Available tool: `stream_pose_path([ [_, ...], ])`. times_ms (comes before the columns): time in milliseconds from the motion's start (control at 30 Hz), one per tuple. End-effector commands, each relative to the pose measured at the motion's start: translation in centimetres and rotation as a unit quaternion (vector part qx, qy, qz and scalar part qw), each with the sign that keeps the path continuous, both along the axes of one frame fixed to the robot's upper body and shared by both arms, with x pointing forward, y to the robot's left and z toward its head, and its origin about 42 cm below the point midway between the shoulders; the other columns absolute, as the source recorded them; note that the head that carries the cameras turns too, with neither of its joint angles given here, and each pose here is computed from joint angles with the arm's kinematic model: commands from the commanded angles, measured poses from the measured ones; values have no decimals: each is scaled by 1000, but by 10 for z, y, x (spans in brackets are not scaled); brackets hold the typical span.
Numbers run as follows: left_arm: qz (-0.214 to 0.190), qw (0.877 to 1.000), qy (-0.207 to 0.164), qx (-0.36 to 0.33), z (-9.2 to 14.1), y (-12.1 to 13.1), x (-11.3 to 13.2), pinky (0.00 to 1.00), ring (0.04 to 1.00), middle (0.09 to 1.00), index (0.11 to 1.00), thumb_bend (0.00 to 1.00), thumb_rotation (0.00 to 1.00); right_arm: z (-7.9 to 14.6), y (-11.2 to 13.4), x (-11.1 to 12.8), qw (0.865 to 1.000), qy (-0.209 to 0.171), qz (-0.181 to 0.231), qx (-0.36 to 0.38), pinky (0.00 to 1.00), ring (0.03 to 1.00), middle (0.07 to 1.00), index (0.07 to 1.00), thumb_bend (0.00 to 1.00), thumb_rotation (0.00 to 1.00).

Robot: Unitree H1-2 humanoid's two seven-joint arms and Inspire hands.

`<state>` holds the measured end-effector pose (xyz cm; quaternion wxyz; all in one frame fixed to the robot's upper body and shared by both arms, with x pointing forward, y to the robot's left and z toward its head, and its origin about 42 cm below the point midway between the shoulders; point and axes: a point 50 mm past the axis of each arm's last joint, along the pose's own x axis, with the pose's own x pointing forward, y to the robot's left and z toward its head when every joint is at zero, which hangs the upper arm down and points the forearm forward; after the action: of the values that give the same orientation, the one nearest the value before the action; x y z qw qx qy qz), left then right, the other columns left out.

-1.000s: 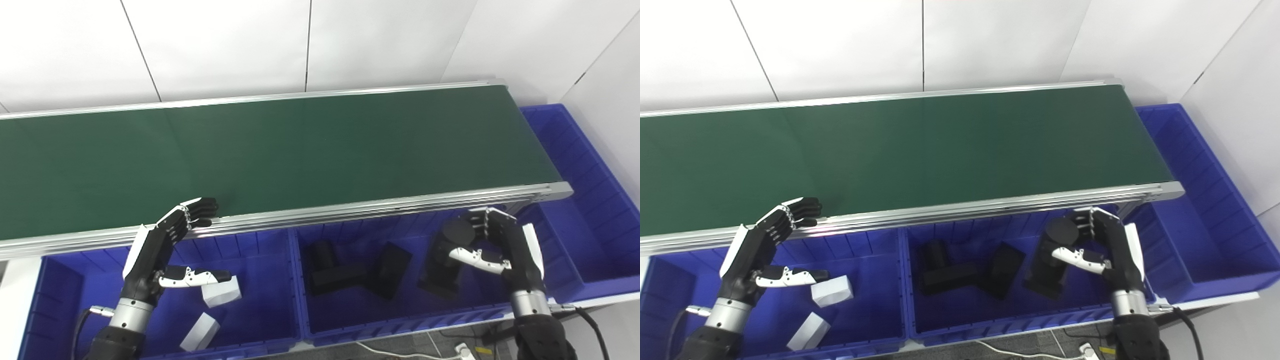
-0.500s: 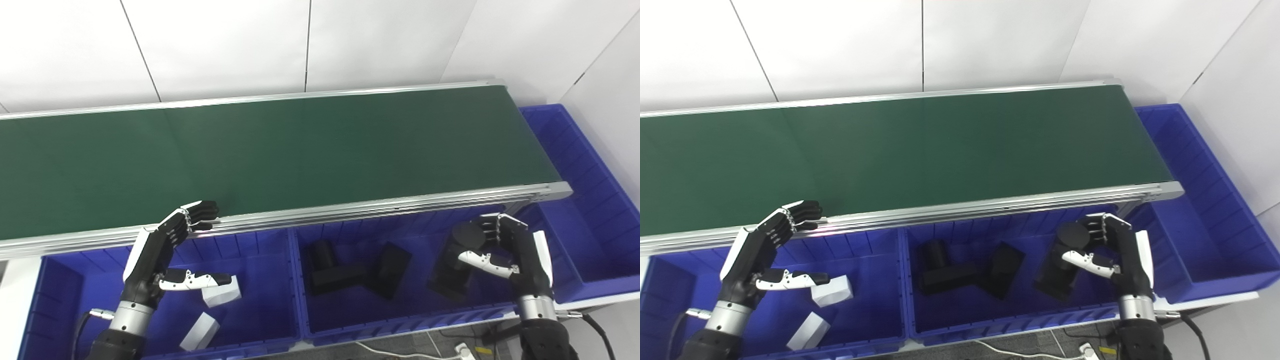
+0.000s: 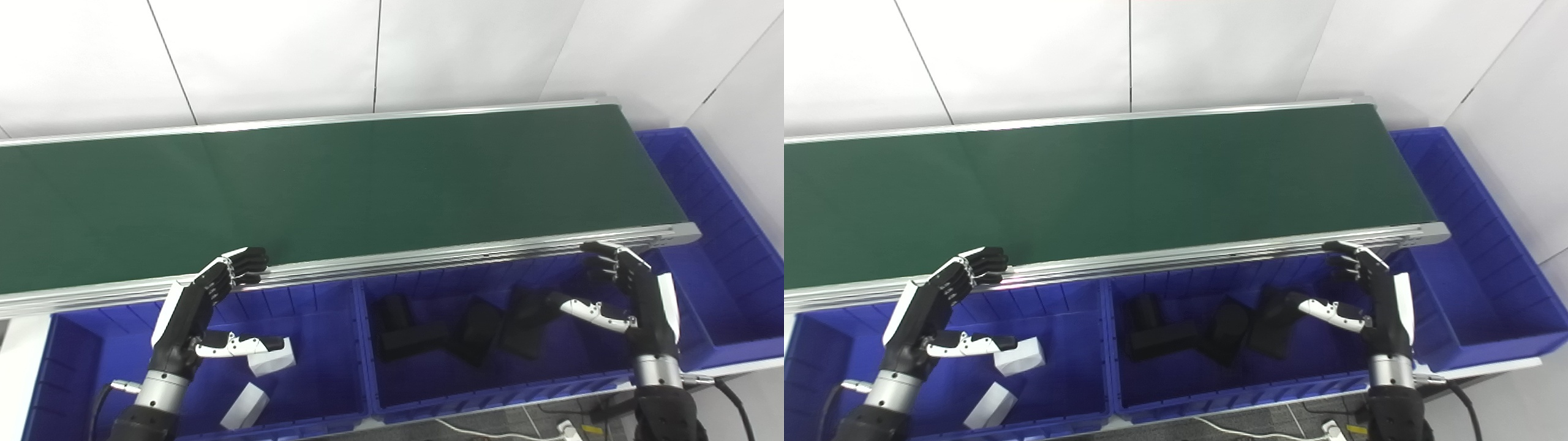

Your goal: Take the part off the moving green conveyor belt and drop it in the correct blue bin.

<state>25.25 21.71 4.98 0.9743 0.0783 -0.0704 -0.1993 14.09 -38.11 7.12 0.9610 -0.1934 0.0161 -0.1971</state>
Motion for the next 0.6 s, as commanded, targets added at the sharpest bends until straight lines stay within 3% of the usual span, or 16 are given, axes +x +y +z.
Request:
stream_pose_path([
  [0,-5,999,-37,-4,13,-1,5,693,749,755,758,947,15,13,-3,2,999,-35,8,-16,617,704,791,687,962,43],
  [400,-7,999,-33,-5,11,-1,5,701,751,756,757,952,17,14,1,4,999,-40,22,-22,588,683,784,693,983,100],
  [500,-7,999,-32,-2,10,-1,4,695,749,756,758,952,22,23,13,7,997,-55,41,-20,556,668,769,691,992,86],
  [567,-7,1000,-30,1,9,-2,3,703,754,755,757,955,33,31,25,11,995,-66,66,-22,560,674,763,703,1000,142],
])
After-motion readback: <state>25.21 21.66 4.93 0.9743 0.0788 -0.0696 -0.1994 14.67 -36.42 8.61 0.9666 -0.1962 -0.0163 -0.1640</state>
